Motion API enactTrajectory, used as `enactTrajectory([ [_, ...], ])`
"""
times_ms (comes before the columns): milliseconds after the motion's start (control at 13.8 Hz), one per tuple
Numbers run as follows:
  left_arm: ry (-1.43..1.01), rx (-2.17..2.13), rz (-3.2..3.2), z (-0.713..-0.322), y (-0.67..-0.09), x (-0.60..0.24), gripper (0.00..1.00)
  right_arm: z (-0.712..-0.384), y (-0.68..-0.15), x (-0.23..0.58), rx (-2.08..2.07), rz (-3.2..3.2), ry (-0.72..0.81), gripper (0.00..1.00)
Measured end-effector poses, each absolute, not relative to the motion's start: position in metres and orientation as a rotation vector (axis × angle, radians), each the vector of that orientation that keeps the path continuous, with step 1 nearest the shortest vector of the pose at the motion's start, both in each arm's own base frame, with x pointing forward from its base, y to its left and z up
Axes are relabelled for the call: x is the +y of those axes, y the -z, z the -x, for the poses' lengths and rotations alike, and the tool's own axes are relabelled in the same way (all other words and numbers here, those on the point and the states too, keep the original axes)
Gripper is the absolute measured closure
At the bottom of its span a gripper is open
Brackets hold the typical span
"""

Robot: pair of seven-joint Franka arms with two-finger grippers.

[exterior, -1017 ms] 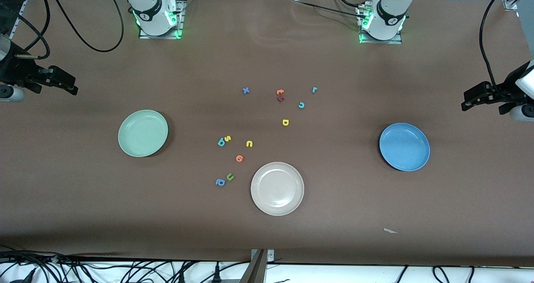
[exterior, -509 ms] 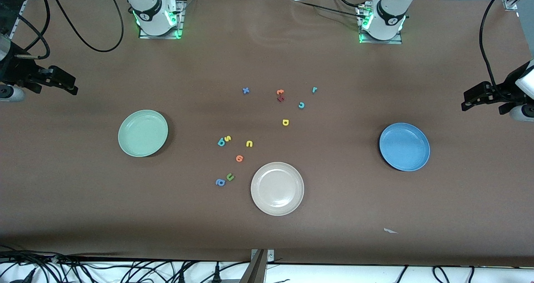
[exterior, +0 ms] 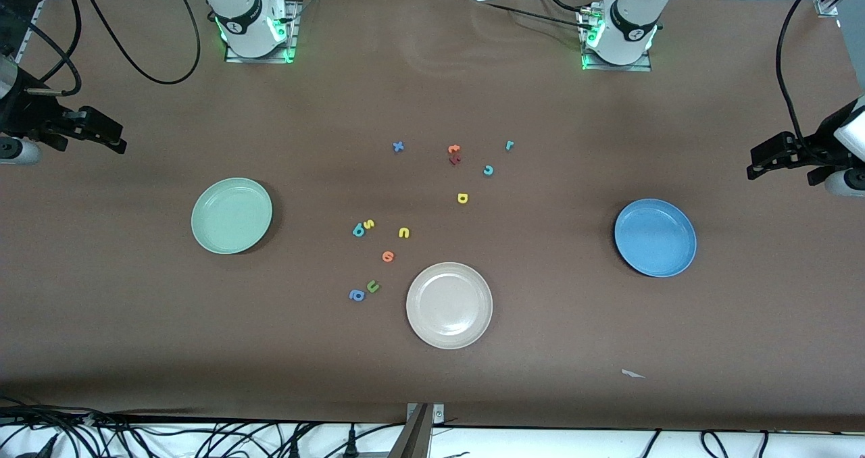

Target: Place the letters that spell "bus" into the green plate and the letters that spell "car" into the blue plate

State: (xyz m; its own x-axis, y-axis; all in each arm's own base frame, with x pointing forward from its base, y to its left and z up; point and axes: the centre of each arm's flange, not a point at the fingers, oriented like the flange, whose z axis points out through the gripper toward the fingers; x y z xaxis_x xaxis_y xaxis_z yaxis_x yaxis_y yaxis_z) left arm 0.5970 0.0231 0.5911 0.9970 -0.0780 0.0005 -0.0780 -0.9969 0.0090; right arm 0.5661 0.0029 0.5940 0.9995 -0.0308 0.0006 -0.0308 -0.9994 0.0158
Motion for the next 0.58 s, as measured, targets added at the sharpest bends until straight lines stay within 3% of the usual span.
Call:
enactTrajectory([
  [581,0.000,-0.120,-3.130,-0.5971,-0.5910,0.0215,0.00,-0.5661,-0.5940,0.0030,-0.048,-3.125,0.000,0.00],
])
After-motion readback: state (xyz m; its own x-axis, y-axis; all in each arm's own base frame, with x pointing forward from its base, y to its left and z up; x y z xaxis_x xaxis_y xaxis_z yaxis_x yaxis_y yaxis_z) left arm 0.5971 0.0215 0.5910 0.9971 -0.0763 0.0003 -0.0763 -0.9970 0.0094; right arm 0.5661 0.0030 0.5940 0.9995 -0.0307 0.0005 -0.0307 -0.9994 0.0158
